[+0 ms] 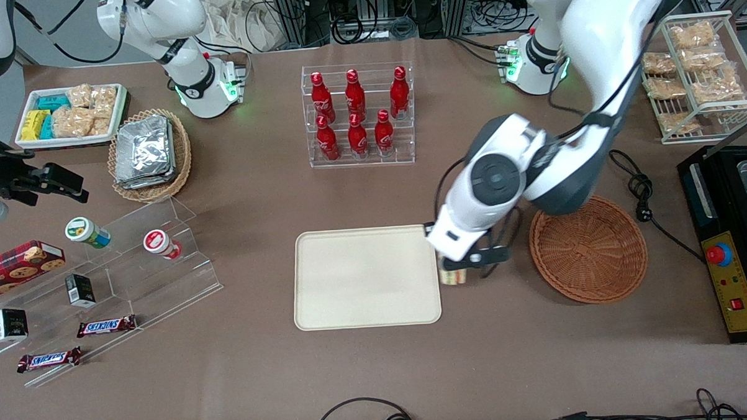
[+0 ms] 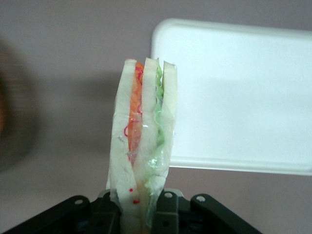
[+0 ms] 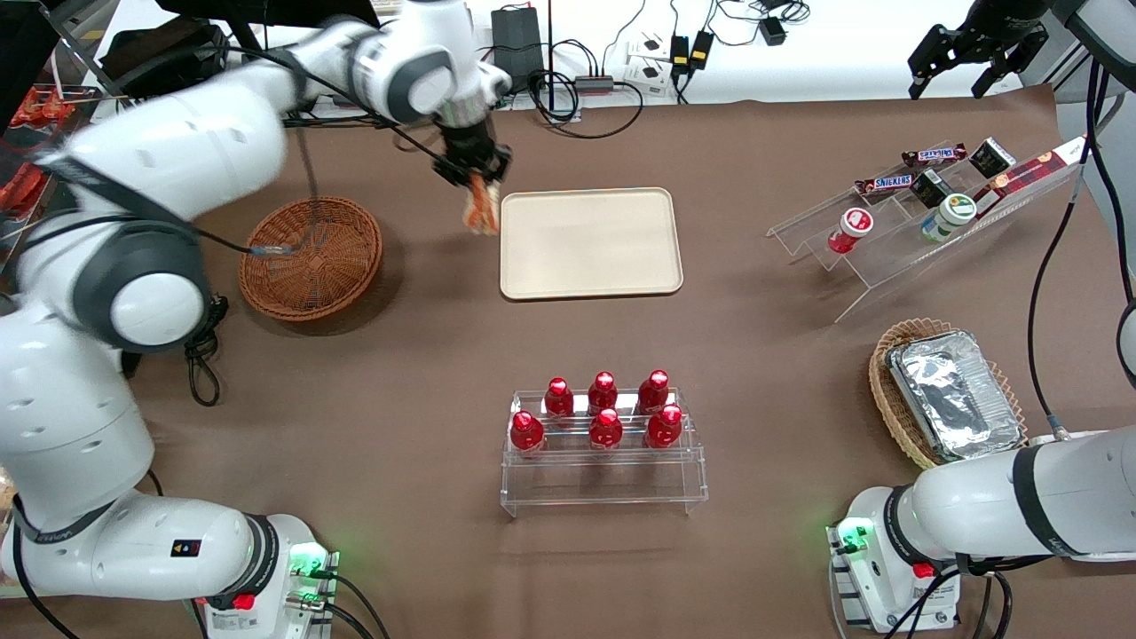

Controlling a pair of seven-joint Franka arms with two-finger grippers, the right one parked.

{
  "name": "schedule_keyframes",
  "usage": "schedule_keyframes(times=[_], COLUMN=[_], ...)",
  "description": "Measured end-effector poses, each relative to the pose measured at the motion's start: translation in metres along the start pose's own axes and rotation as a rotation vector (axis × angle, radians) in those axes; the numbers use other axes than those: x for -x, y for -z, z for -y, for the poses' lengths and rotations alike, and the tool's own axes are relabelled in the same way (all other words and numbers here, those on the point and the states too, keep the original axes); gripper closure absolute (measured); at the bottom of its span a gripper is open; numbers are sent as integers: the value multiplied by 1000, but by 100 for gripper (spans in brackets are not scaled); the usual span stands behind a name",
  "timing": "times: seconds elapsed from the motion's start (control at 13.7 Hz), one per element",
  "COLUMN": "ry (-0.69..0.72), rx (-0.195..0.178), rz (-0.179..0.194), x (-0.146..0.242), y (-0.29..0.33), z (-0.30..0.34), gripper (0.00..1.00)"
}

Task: Place sandwich from basket to tray
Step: 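Lower the sandwich onto the cream tray and open the left gripper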

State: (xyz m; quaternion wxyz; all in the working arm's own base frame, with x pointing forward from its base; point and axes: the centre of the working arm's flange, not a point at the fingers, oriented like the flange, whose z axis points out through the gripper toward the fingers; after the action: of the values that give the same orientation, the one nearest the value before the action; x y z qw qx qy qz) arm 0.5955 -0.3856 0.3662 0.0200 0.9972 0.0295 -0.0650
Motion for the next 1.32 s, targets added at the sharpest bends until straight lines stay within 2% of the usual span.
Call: schedule_keyframes(times=[0.15, 0.29, 0.59, 0.66, 1.02, 1.24, 1.32], ry=[-57, -87, -71, -63, -31, -8, 7], rx=[19, 15, 16, 14, 7, -41, -76], rz=[-17, -37, -31, -29, -21, 1, 14], x=[-11, -22, -23, -22, -20, -22, -23], y=[-52, -96, -115, -115, -118, -101, -86], z=[-20, -28, -39, -40, -41, -29, -19], gripper=[81, 81, 83, 78, 28, 0, 0])
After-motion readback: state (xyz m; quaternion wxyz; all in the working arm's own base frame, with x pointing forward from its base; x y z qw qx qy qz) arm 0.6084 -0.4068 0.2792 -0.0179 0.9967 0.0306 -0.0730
